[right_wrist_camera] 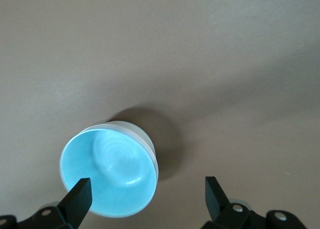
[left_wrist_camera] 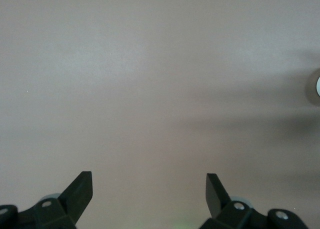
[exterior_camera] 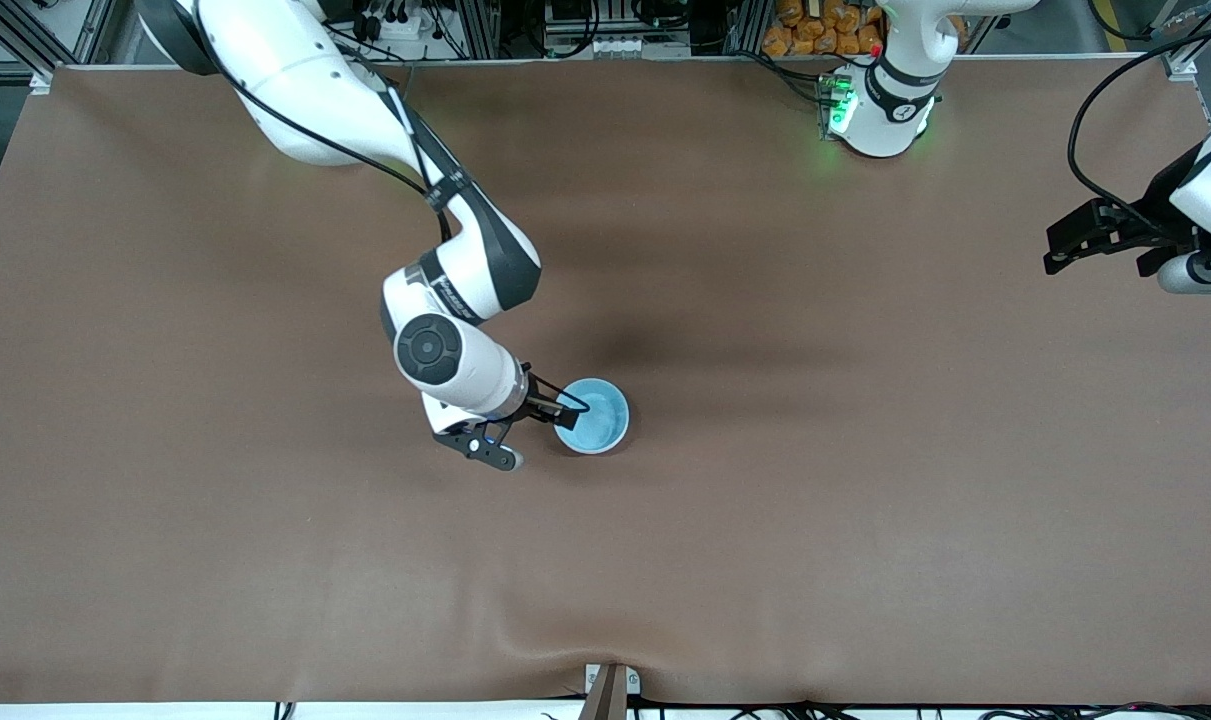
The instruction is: Stack pink and blue bowls on white bowl
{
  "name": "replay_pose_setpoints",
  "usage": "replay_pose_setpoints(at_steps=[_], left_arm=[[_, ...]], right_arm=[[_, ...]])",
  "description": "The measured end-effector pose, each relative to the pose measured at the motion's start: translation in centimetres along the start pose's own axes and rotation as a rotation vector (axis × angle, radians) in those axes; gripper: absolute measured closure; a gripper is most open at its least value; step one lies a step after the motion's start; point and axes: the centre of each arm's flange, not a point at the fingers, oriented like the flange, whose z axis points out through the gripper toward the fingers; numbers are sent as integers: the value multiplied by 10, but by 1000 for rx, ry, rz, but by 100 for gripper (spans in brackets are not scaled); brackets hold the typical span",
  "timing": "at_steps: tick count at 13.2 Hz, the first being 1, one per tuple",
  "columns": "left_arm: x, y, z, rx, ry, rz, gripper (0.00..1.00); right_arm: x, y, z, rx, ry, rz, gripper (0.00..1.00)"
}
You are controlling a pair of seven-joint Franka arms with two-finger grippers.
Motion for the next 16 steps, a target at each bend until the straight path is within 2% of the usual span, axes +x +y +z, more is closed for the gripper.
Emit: replay_pose_setpoints(at_steps=[4, 6, 7, 10, 13, 16], left_arm=[[-3, -6, -6, 0, 10, -10, 0], [-4, -5, -8, 0, 14, -9, 0], [-4, -5, -8, 0, 14, -9, 0], [-4, -6, -10, 0, 18, -10, 0], [-4, -7, -17, -1, 33, -12, 0], [-4, -7, -17, -1, 34, -12, 0]], right_arm=[[34, 31, -119, -19, -31, 49, 0], [45, 60, -183, -14, -1, 76, 0], [49, 80, -212, -33, 16, 78, 0], [61, 148, -291, -33, 49, -7, 0], [79, 233, -344, -24, 19, 25, 0], [64, 256, -382, -29, 66, -73, 0]])
